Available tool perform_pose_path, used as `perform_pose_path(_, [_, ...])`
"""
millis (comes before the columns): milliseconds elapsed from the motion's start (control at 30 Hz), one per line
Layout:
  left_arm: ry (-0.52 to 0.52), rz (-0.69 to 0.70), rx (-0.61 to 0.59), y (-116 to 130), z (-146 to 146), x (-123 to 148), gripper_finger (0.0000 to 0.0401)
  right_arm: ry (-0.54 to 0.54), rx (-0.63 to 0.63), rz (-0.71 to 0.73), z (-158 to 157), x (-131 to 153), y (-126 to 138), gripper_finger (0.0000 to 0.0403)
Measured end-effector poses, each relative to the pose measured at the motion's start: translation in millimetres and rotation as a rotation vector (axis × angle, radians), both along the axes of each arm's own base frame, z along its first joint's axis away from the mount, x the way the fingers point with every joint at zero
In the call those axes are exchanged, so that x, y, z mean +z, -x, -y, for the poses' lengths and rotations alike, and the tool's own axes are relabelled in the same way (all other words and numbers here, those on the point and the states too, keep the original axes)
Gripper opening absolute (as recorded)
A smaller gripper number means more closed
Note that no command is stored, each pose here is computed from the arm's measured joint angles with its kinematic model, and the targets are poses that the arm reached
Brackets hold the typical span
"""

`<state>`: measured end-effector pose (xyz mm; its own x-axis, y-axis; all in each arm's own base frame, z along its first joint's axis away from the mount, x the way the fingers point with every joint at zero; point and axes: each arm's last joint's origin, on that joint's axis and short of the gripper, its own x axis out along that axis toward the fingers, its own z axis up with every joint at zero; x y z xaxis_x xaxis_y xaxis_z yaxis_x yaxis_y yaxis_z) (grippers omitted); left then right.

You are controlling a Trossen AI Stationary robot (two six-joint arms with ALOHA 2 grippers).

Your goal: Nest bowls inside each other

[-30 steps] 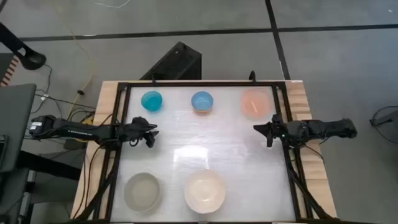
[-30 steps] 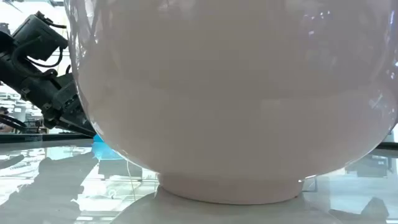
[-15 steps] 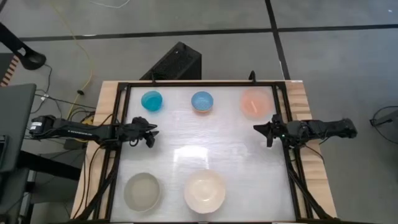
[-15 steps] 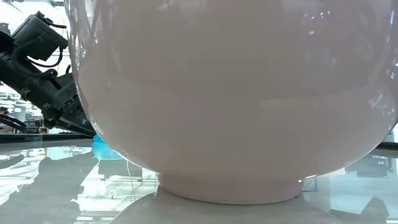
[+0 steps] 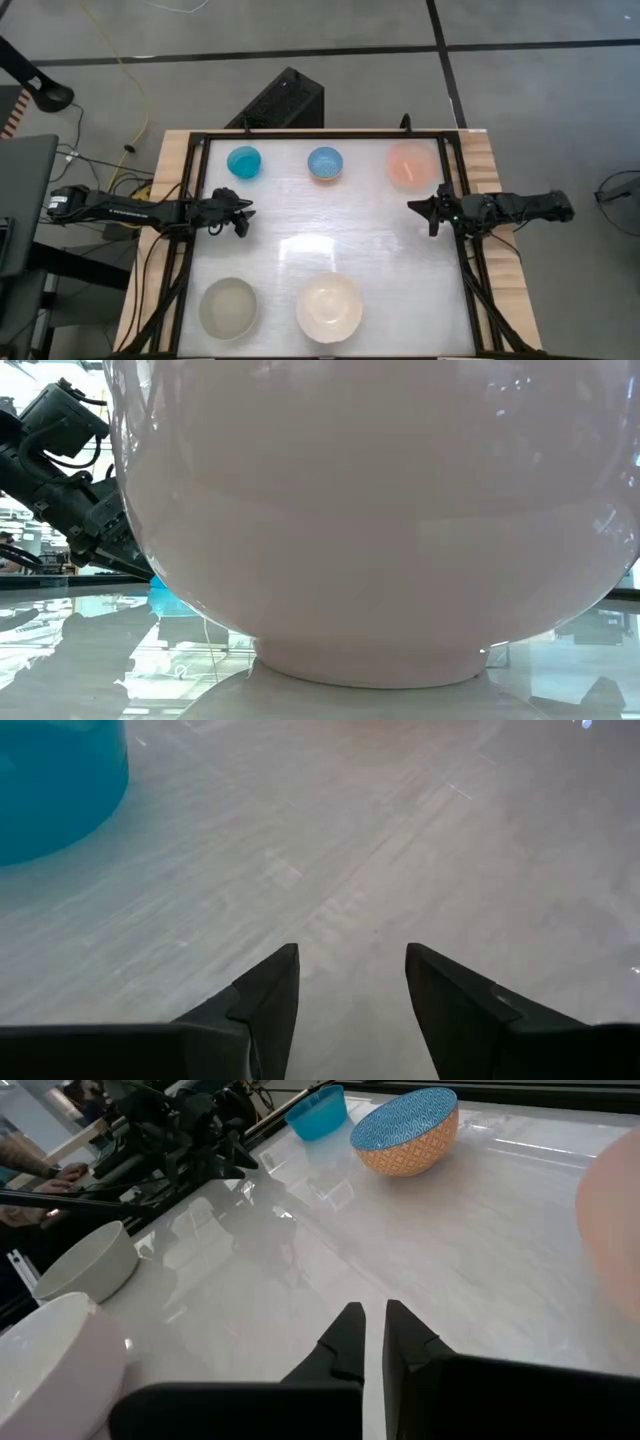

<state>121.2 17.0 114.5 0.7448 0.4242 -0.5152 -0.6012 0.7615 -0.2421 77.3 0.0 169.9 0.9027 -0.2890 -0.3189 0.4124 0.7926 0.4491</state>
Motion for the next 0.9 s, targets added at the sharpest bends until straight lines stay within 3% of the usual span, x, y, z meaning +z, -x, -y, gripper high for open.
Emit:
perform_pose_path(767, [-0.004, 0.004, 0.007, -0.1, -0.2, 0.4, 0.0174, 0.000, 0.000, 0.000, 0.0, 0.0, 0.0, 0.0013])
perform_pose_path(900, [0.094, 0.100, 0.064, -2.3, -0.1, 3.5, 0.0174, -0.001, -0.001, 0.004, 0.0, 0.3, -0.2, 0.0013])
